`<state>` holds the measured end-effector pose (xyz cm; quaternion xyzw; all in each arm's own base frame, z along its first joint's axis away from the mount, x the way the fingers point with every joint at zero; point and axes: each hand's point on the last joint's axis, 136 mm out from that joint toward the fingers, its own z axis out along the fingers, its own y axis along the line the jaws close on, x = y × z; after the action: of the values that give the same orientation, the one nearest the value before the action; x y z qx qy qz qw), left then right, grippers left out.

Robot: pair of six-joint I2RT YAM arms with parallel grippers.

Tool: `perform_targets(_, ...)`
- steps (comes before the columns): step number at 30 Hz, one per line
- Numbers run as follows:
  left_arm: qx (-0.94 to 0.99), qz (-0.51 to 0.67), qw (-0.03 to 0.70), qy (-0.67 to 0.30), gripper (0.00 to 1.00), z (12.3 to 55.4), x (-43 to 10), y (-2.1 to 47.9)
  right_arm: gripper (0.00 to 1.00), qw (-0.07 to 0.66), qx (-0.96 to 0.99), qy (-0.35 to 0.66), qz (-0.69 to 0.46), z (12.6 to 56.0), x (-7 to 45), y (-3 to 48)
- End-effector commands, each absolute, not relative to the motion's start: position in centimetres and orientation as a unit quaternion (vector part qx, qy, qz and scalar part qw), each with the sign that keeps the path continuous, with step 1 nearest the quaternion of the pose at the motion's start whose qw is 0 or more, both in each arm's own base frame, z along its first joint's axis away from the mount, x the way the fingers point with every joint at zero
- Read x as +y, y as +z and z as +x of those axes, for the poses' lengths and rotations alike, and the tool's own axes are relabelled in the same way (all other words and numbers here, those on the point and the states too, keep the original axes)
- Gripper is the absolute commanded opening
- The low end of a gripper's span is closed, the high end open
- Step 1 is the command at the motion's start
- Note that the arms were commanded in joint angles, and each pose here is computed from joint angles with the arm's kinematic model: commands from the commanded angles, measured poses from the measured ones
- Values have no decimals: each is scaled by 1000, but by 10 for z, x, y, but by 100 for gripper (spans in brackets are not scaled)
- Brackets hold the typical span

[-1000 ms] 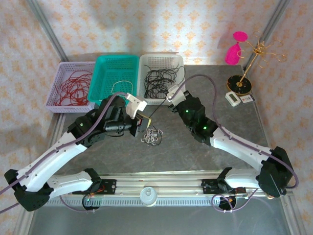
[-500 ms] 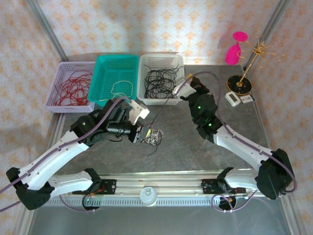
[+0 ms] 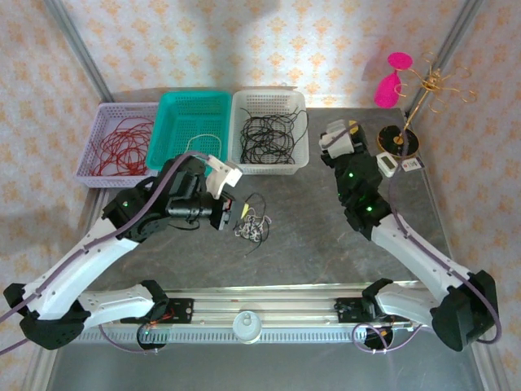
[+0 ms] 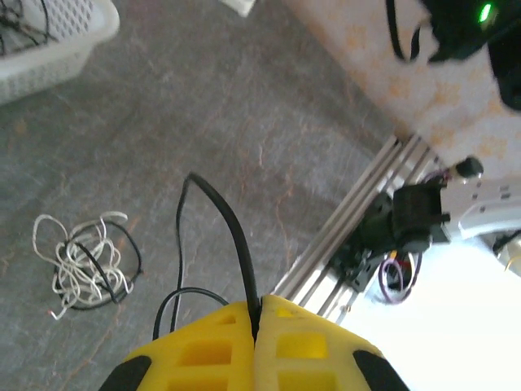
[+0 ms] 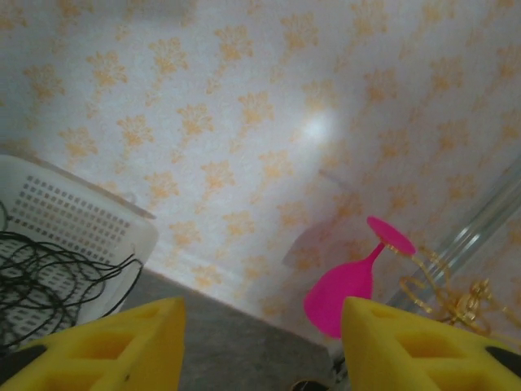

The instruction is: Untangle the cables

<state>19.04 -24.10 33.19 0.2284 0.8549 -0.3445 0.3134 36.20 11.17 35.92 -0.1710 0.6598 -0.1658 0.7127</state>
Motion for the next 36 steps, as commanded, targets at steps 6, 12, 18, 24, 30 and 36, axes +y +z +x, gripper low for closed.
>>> perform_targets(6,835,140,412,-337,0,247,-241,391,54,695,697,173,-45,308,133,343)
perform_targets(12,824,115,455,-317,0,289,-247,403,54,623,705,338,-19,269,154,316)
perform_targets(18,800,73,520,-292,0,344,-238,421,54,563,722,402,7,243,156,269)
perform_targets(24,782,42,551,-288,0,416,-237,418,49,525,758,386,30,241,152,239)
perform_targets(30,769,8,577,-276,0,505,-229,388,48,507,779,369,25,240,152,232)
perform_targets(36,788,1,549,-278,0,573,-254,319,47,463,810,359,32,236,153,208)
